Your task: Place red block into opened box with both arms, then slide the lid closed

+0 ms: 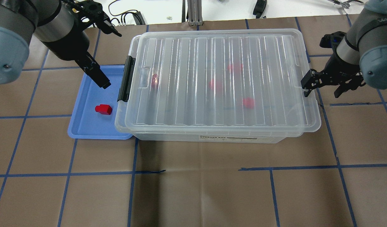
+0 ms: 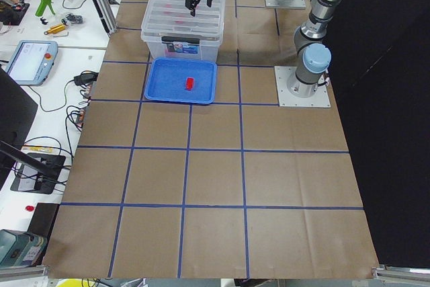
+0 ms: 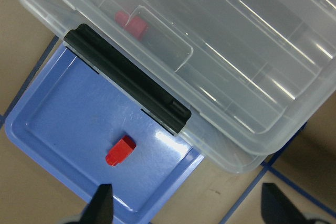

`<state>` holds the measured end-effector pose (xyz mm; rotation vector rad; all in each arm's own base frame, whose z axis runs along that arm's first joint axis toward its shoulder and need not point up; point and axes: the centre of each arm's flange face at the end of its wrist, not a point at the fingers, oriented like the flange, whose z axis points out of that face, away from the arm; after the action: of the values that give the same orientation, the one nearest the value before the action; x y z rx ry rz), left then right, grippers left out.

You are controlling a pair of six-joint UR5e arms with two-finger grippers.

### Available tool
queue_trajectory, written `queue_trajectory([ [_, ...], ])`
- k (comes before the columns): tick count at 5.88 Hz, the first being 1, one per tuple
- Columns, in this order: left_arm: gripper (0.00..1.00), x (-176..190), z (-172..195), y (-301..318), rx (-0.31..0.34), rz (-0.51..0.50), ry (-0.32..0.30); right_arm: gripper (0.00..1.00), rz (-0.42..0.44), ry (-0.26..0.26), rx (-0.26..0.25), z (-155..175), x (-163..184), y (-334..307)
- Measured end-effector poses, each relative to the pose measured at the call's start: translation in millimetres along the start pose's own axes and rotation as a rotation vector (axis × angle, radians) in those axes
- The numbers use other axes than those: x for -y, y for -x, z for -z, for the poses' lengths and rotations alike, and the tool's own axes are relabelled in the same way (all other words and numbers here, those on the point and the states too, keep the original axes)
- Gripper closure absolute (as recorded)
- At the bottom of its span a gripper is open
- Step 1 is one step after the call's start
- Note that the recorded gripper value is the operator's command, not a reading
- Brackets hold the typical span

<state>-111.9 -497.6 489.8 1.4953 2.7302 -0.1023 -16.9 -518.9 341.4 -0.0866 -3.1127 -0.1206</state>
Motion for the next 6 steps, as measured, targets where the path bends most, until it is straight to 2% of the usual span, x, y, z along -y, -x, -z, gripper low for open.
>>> queue_trajectory([
  [2,0.02,-22.4,-0.5,21.3,0.009,-0.311,0.019,0.00,0.059,-0.035,-0.053,-3.2,9.9,-46.1],
  [3,0.02,-41.3,-0.3,37.1,0.015,-0.393,0.042,0.00,0.062,-0.036,-0.072,-2.3,9.1,-70.7],
  [5,0.02,-92.8,3.3,72.8,0.016,-0.364,0.061,0.00,0.056,-0.013,-0.154,5.9,4.4,-112.0],
  [6,0.02,-106.3,4.8,81.6,0.016,-0.360,0.063,0.00,0.055,-0.010,-0.174,11.2,2.9,-131.9],
])
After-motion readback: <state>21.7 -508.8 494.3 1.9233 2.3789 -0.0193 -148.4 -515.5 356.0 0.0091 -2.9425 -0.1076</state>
